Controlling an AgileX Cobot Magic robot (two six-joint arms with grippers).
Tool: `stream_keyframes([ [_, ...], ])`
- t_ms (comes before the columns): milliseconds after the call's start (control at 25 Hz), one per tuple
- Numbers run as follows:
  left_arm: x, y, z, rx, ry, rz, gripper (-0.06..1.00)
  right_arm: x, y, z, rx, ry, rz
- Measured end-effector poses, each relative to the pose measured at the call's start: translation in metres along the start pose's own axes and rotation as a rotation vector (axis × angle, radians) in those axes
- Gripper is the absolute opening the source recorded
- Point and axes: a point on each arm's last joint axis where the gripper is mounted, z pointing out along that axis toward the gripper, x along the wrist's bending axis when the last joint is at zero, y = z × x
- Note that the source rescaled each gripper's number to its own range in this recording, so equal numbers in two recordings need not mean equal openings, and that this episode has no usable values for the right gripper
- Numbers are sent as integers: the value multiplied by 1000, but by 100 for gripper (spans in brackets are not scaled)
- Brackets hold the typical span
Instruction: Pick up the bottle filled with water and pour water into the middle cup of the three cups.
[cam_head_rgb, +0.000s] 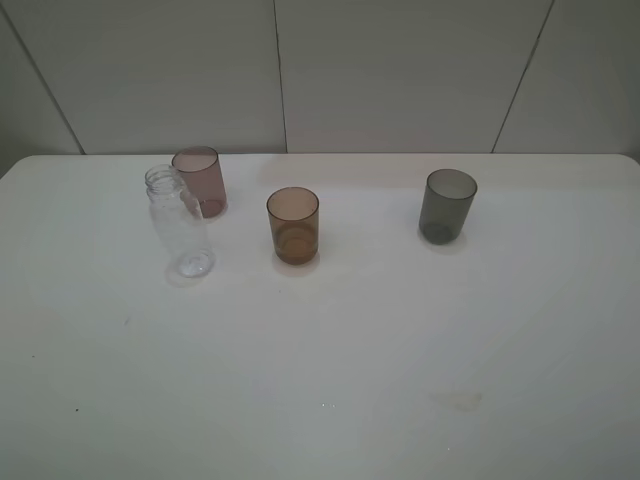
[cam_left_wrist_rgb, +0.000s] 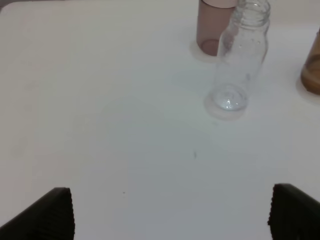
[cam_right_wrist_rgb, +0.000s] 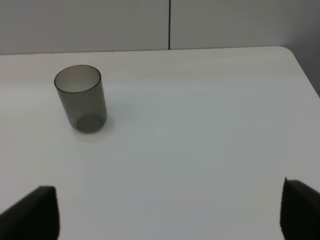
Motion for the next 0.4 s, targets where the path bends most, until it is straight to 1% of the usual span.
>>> stream_keyframes([
  [80,0,0,0,-1,30,-15,100,0,0,0,0,0,0],
  [160,0,0,0,-1,45,-22,100,0,0,0,0,0,0],
  [400,0,0,0,-1,47,-23,100,0,0,0,0,0,0],
])
